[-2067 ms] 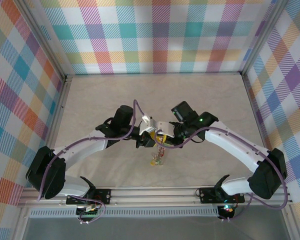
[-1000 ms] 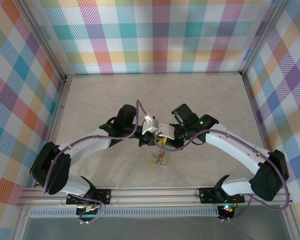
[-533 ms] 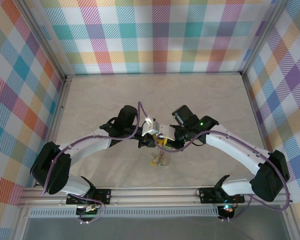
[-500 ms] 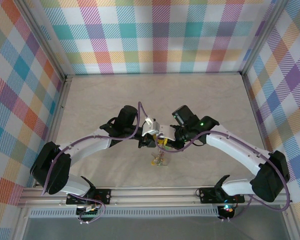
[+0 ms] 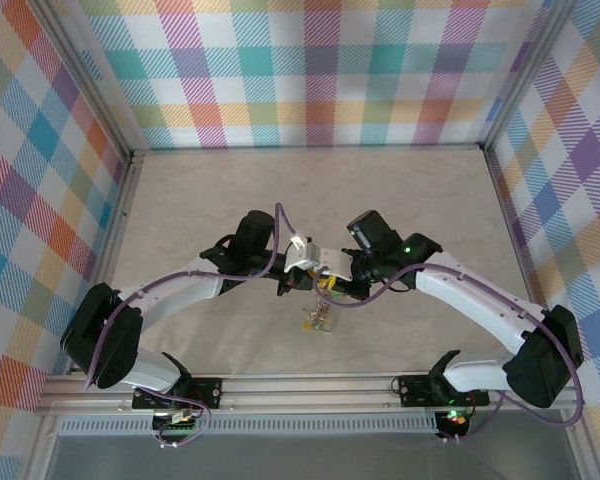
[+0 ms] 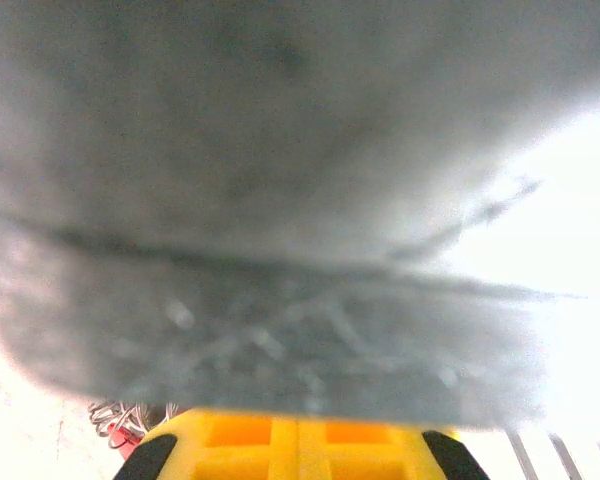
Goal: Put the keys on the keyring
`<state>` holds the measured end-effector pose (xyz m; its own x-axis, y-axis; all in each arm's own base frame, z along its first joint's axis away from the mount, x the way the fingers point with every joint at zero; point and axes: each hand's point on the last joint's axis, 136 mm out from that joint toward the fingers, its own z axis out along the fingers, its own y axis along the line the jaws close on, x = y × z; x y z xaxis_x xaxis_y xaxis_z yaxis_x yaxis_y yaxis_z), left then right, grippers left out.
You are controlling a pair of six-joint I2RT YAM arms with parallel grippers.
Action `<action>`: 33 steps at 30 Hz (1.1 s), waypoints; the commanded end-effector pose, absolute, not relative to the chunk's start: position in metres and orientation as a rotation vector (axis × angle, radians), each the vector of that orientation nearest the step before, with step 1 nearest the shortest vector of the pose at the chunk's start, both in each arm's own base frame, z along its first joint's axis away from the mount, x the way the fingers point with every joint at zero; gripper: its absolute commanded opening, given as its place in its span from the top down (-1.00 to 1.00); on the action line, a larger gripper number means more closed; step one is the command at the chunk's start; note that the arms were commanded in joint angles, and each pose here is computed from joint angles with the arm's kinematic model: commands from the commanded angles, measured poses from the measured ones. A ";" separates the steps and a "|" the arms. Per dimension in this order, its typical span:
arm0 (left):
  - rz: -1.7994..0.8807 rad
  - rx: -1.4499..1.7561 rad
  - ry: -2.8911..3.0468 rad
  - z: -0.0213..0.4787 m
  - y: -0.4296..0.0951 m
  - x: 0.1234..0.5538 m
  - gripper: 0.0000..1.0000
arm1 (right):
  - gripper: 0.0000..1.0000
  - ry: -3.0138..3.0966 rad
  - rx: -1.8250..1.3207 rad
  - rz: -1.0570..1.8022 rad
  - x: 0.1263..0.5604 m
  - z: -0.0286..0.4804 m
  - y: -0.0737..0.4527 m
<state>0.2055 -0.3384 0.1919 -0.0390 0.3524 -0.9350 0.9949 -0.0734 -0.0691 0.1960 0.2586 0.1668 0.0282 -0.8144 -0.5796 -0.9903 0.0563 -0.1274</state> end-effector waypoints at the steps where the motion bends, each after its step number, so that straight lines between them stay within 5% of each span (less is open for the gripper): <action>1: -1.098 1.523 1.493 0.182 -0.339 0.199 1.00 | 1.00 1.635 -1.760 0.509 0.196 0.202 0.279; 9: -1.158 1.452 1.466 0.197 -0.337 0.204 1.00 | 0.54 1.621 -1.695 0.545 0.194 0.203 0.274; 24: -1.189 1.349 1.416 0.222 -0.333 0.213 1.00 | 0.36 1.671 -1.571 0.594 0.195 0.197 0.252; 33: -1.202 1.343 1.405 0.224 -0.333 0.213 1.00 | 0.46 1.685 -1.562 0.654 0.191 0.193 0.253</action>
<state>0.2173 -0.3346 0.2035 -0.1385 0.2627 -0.9549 0.9899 0.0080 -0.1414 0.1945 0.2469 0.1898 0.0110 -0.6493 -0.7605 -0.9790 0.1479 -0.1404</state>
